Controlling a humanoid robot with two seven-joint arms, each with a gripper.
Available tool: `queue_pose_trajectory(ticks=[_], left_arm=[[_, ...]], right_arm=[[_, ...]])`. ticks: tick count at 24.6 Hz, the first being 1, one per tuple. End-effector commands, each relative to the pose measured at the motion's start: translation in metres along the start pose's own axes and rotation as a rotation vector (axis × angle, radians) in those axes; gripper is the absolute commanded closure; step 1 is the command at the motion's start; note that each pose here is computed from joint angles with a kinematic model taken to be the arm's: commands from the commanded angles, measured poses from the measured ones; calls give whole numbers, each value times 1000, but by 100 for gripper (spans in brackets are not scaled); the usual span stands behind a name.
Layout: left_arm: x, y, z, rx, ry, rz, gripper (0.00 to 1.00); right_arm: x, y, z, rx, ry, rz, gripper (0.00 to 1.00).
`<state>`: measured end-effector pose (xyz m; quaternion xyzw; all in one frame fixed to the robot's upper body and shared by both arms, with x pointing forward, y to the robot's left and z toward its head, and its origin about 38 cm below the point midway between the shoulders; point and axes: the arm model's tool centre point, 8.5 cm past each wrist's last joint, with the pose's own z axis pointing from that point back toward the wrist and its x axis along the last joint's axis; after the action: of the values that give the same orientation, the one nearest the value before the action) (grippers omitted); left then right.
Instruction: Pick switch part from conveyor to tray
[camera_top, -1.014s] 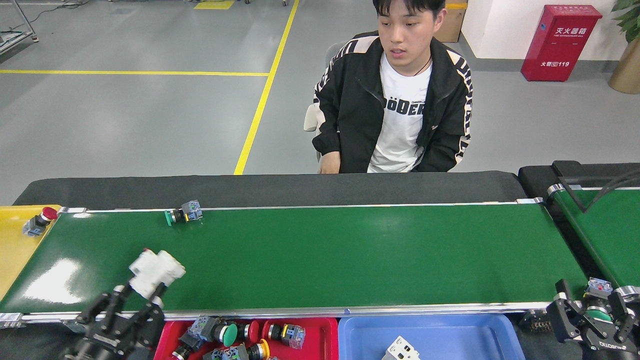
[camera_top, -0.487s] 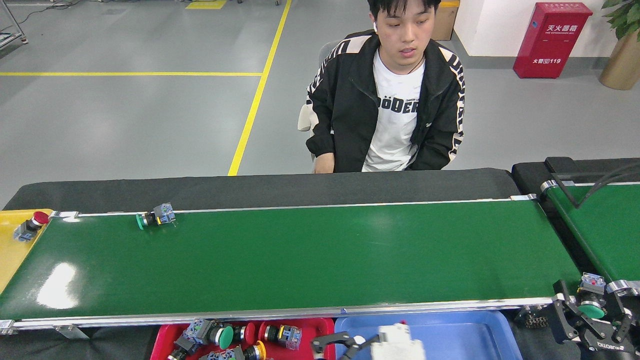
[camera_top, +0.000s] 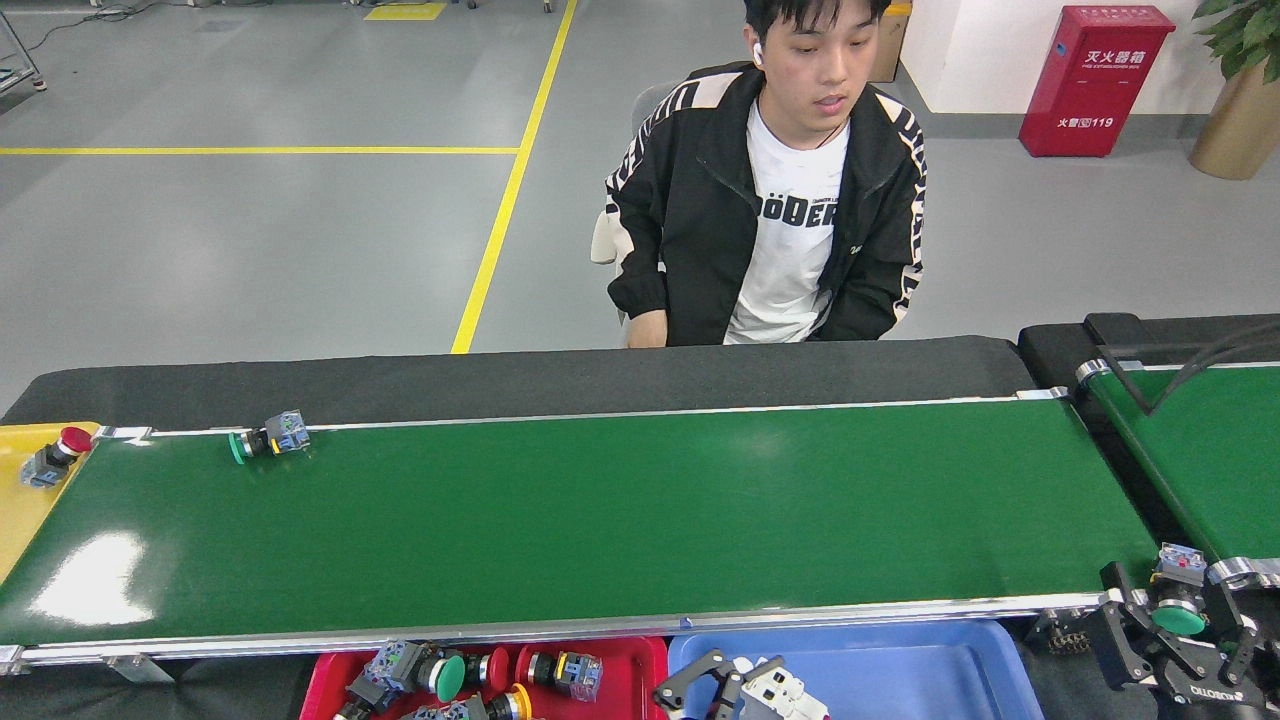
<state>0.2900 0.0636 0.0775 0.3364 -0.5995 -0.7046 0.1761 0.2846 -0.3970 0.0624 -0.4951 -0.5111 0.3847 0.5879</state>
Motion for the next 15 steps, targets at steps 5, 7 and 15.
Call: queue_pose_trajectory(ticks=[5,7,15], left_arm=[[-97,-34,82,-36,355,132,0],[-112,-48,112,-79,456,147,0],[-111,-85,199,-211,772,160,2]], right_arm=[[0,-9,-3,-27,-8,9,2],[0,-9,-2,-30,-9,10,2],[14,-9,5,-33,-36,4,2]])
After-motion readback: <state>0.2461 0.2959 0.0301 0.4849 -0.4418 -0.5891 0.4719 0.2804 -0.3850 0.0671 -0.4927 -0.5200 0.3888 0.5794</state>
